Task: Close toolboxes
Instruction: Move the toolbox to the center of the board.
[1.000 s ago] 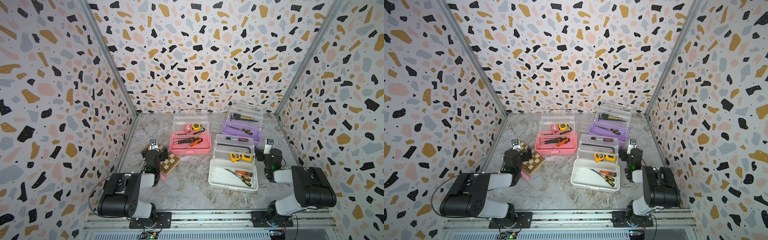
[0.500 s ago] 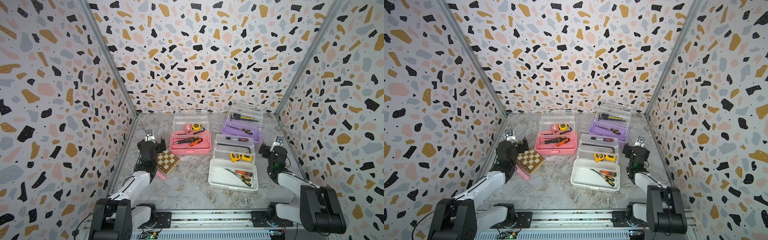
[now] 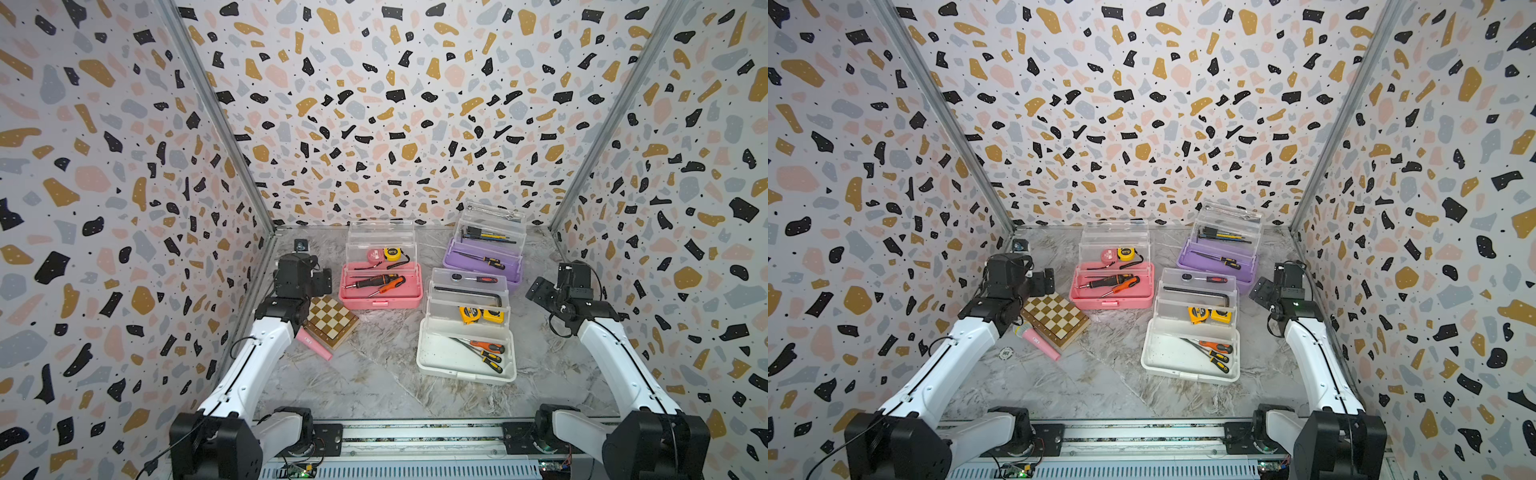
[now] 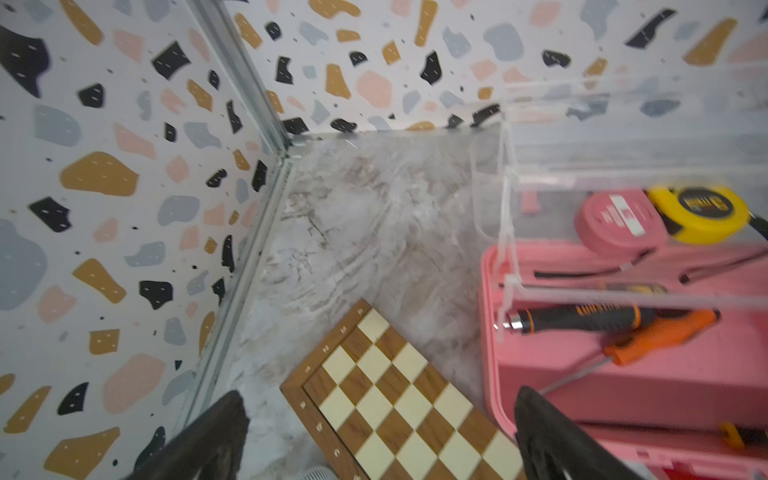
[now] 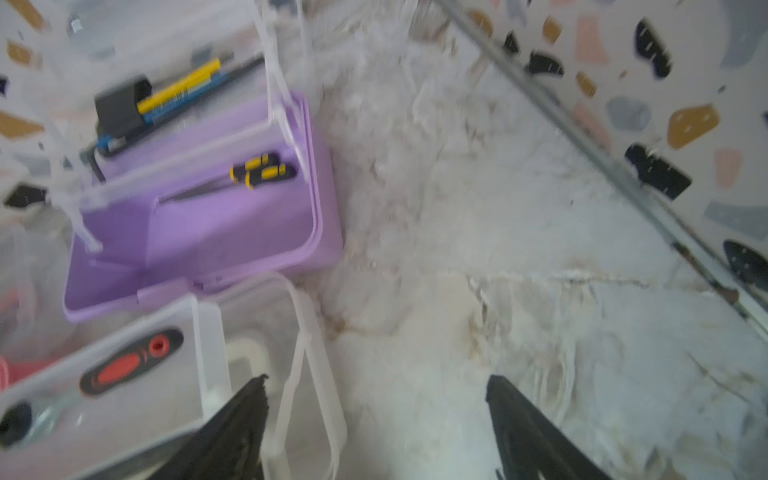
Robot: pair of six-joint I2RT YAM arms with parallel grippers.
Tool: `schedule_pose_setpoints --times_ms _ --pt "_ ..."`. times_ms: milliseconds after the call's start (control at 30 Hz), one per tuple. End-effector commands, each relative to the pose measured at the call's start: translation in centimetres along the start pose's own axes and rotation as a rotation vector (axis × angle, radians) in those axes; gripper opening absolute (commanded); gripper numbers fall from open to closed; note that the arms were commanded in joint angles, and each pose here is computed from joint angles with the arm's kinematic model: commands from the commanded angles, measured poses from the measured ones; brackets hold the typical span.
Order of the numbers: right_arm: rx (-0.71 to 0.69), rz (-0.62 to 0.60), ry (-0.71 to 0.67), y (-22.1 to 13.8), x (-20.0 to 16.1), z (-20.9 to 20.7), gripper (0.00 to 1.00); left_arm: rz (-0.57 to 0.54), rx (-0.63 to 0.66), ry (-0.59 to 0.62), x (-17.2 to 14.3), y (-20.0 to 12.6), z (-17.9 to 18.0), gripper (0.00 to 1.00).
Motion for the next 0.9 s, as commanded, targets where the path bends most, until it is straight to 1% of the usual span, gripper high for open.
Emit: schedule_pose_setpoints --times_ms 0,33,67,100,233,300,333,433,500,567,667,700,733,867 --pt "0.093 0.258 -0.041 -2.4 -4.1 1.8 0.79 0.091 0.002 -0.469 -3.1 -1.8 -0.4 0.99" --pt "0.118 0.277 -0.051 -2.9 -4.3 2.4 0.77 0.097 0.006 -0.505 -3.5 -2.0 -0.2 0.99" --pt "0.145 0.290 -0.058 -3.4 -4.6 3.1 0.73 0.105 0.009 -0.499 -3.9 -2.2 -0.2 0.99" --pt "0.163 0.302 -0.071 -3.9 -5.0 3.6 0.71 0.238 -0.352 -0.506 -4.4 -3.5 -5.3 0.99" --pt "0.167 0.351 -0.158 -6.2 -7.0 4.3 0.68 0.311 -0.435 -0.506 -5.6 -4.5 -6.7 0.99" --pt "0.170 0.381 -0.158 -6.8 -8.2 4.1 0.62 0.330 -0.480 -0.510 -6.1 -4.9 -7.7 0.99" --pt "0.159 0.394 -0.152 -7.1 -8.7 3.8 0.61 0.340 -0.517 -0.527 -6.2 -5.2 -8.5 0.99" --pt "0.112 0.422 -0.164 -7.8 -9.8 2.7 0.61 0.379 -0.627 -0.559 -6.4 -5.6 -11.1 0.99" --pt "0.063 0.430 -0.183 -8.1 -10.3 1.6 0.61 0.405 -0.665 -0.559 -6.8 -5.4 -12.8 0.99" --pt "0.024 0.441 -0.192 -8.2 -11.0 0.6 0.61 0.431 -0.700 -0.564 -7.3 -5.0 -14.6 0.99" --pt "0.012 0.472 -0.173 -7.5 -12.4 -0.1 0.61 0.469 -0.749 -0.576 -7.7 -4.4 -17.4 0.99" --pt "0.014 0.478 -0.168 -7.1 -12.7 -0.2 0.61 0.459 -0.776 -0.563 -7.4 -4.3 -18.5 0.99" --pt "0.011 0.476 -0.165 -6.8 -12.9 -0.3 0.61 0.471 -0.787 -0.582 -7.3 -4.1 -19.4 0.99" --pt "0.003 0.466 -0.152 -5.0 -13.5 -0.5 0.62 0.484 -0.846 -0.562 -6.8 -3.1 -23.6 0.99"
Point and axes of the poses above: each gripper's point midway between its finger pads, its own y axis out along the fingers, its own z axis along the line the jaws close on, x = y × z, the point moved 3 cm from there along -y, back along the fingers, and after that the axes turned 2 degrees about -y, right-handed, at the moved point
